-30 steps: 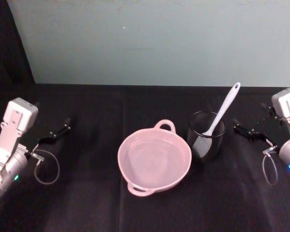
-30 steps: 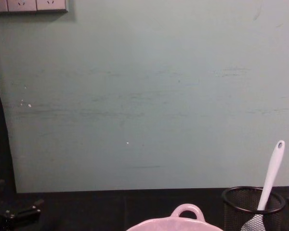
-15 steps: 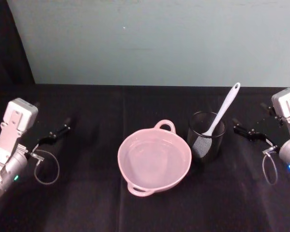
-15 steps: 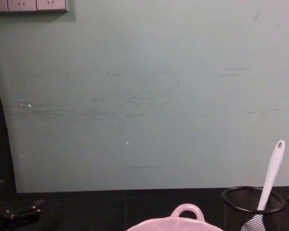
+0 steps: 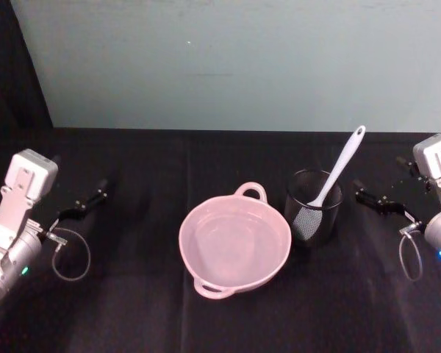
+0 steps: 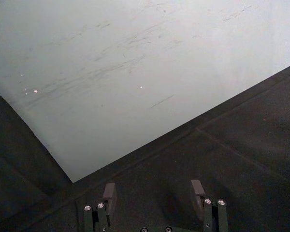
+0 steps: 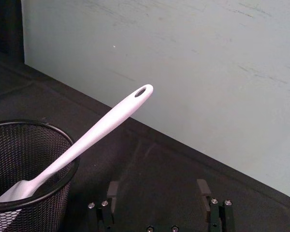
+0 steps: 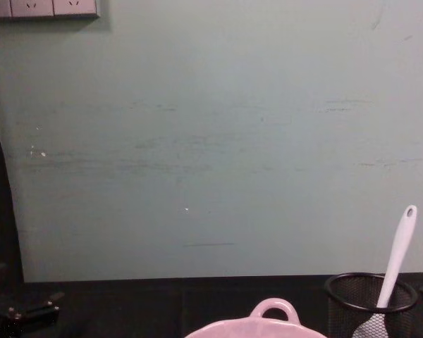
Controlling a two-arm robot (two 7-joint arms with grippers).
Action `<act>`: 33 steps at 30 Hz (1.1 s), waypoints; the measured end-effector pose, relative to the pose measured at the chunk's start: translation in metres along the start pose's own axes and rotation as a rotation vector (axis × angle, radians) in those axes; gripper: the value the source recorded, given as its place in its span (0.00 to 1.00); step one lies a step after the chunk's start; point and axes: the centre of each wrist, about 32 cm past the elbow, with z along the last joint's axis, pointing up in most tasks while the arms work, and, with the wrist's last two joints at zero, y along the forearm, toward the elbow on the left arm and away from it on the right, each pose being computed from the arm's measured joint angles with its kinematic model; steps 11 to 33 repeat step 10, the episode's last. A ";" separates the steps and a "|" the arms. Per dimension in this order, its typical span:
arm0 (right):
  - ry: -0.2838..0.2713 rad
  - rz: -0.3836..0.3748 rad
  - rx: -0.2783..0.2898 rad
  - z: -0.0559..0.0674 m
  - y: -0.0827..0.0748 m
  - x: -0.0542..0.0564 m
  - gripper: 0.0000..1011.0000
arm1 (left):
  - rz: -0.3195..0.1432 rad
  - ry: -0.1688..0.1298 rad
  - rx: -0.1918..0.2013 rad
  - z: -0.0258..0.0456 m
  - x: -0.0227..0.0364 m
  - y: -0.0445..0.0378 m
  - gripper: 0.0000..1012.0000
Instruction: Use the one hand to pick up the spoon and stir the clear water in the bowl.
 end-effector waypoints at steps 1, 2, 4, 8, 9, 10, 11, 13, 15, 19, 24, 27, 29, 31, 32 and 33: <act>0.000 0.000 0.000 0.000 0.000 0.000 0.99 | 0.000 0.000 0.000 0.0000 0.0000 0.0000 0.99; 0.000 0.000 0.000 0.000 0.000 0.000 0.99 | 0.000 0.000 0.000 0.0000 0.0000 0.0000 0.99; 0.000 0.000 0.000 0.000 0.000 0.000 0.99 | 0.000 0.000 0.000 0.0000 0.0000 0.0000 0.99; 0.000 0.000 0.000 0.000 0.000 0.000 0.99 | 0.000 0.000 0.000 0.0000 0.0000 0.0000 0.99; 0.000 0.000 0.000 0.000 0.000 0.000 0.99 | 0.000 0.000 0.000 0.0000 0.0000 0.0000 0.99; 0.000 0.000 0.000 0.000 0.000 0.000 0.99 | 0.000 0.000 0.000 0.0000 0.0000 0.0000 0.99; 0.000 0.000 0.000 0.000 0.000 0.000 0.99 | 0.000 0.000 0.000 0.0000 0.0000 0.0000 0.99; 0.000 0.000 0.000 0.000 0.000 0.000 0.99 | 0.000 0.000 0.000 0.0000 0.0000 0.0000 0.99; 0.000 0.000 0.000 0.000 0.000 0.000 0.99 | 0.000 0.000 0.000 0.0000 0.0000 0.0000 0.99; 0.000 0.000 0.000 0.000 0.000 0.000 0.99 | 0.000 0.000 0.000 0.0000 0.0000 0.0000 0.99; 0.000 0.000 0.000 0.000 0.000 0.000 0.99 | 0.000 0.000 0.000 0.0000 0.0000 0.0000 0.99; 0.000 0.000 0.000 0.000 0.000 0.000 0.99 | 0.000 0.000 0.000 0.0000 0.0000 0.0000 0.99; 0.000 0.000 0.000 0.000 0.000 0.000 0.99 | 0.000 0.000 0.000 0.0000 0.0000 0.0000 0.99; 0.000 0.000 0.000 0.000 0.000 0.000 0.99 | 0.000 0.000 0.000 0.0000 0.0000 0.0000 0.99; 0.000 0.000 0.000 0.000 0.000 0.000 0.99 | 0.000 0.000 0.000 0.0000 0.0000 0.0000 0.99; 0.000 0.000 0.000 0.000 0.000 0.000 0.99 | 0.000 0.000 0.000 0.0000 0.0000 0.0000 0.99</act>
